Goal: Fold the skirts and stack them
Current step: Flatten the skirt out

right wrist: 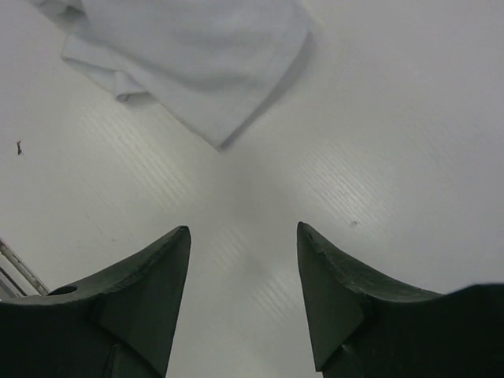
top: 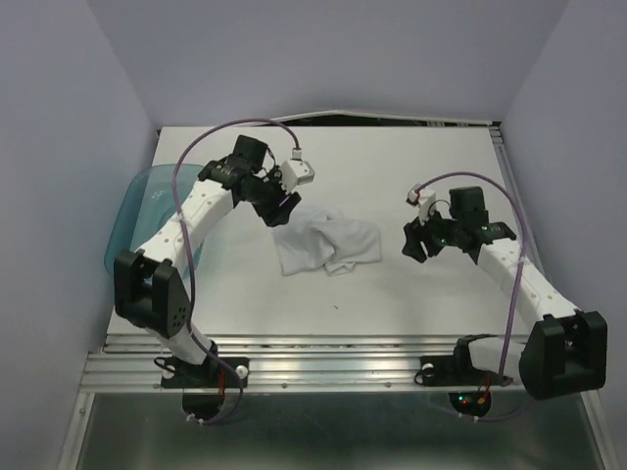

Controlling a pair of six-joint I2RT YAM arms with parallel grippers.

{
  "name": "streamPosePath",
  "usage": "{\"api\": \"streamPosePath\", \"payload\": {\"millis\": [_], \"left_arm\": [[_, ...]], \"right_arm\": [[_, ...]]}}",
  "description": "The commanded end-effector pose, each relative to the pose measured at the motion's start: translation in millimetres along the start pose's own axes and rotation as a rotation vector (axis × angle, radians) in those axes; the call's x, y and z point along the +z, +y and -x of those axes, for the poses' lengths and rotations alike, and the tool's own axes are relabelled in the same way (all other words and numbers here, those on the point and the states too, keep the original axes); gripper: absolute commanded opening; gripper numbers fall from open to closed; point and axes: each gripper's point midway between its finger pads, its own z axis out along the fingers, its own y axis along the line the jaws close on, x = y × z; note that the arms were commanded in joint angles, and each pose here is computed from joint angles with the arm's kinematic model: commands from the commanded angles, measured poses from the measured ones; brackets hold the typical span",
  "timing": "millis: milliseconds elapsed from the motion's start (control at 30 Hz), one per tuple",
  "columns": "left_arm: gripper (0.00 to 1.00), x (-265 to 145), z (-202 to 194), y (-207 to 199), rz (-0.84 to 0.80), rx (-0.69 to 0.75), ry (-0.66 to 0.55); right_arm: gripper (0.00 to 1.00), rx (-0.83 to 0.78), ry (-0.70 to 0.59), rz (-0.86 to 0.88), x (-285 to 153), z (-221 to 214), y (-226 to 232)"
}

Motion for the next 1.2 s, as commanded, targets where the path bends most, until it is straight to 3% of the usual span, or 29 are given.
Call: {"api": "streamPosePath", "payload": {"millis": [0, 100, 233, 733, 833, 1000, 1167], "left_arm": [[0.61, -4.4, -45.2, -55.1, -0.175, 0.094, 0.075], [0.62, -5.6, -53.2, -63.5, -0.172, 0.107, 0.044], [0.65, -4.1, -64.2, -75.3, -0.162, 0.134, -0.016], [0.66, 25.7, -98.7, -86.3, -0.157, 0.199, 0.057], [0.62, 43.8, -97.1, -85.7, -0.104, 0.240, 0.051], [0.61, 59.3, -91.9, -68.7, 0.011, 0.278, 0.048], [0.58, 74.0, -95.6, -68.3, -0.010, 0.334, 0.062]], "right_arm": [[0.59, -0.339, -0.143, 0.040, 25.4, 27.3, 22.7], [0.52, -0.480, -0.135, 0.050, 46.8, 23.3, 28.7], [0.51, -0.628, -0.089, 0.092, 80.9, 13.0, 43.1], [0.45, -0.714, -0.027, 0.164, 134.7, -27.8, 50.2], [0.36, -0.702, -0.012, 0.160, 138.2, -35.0, 48.5], [0.12, -0.678, -0.004, 0.150, 136.4, -35.4, 47.7], [0.01, -0.630, -0.011, 0.134, 128.7, -27.3, 48.6]]}}
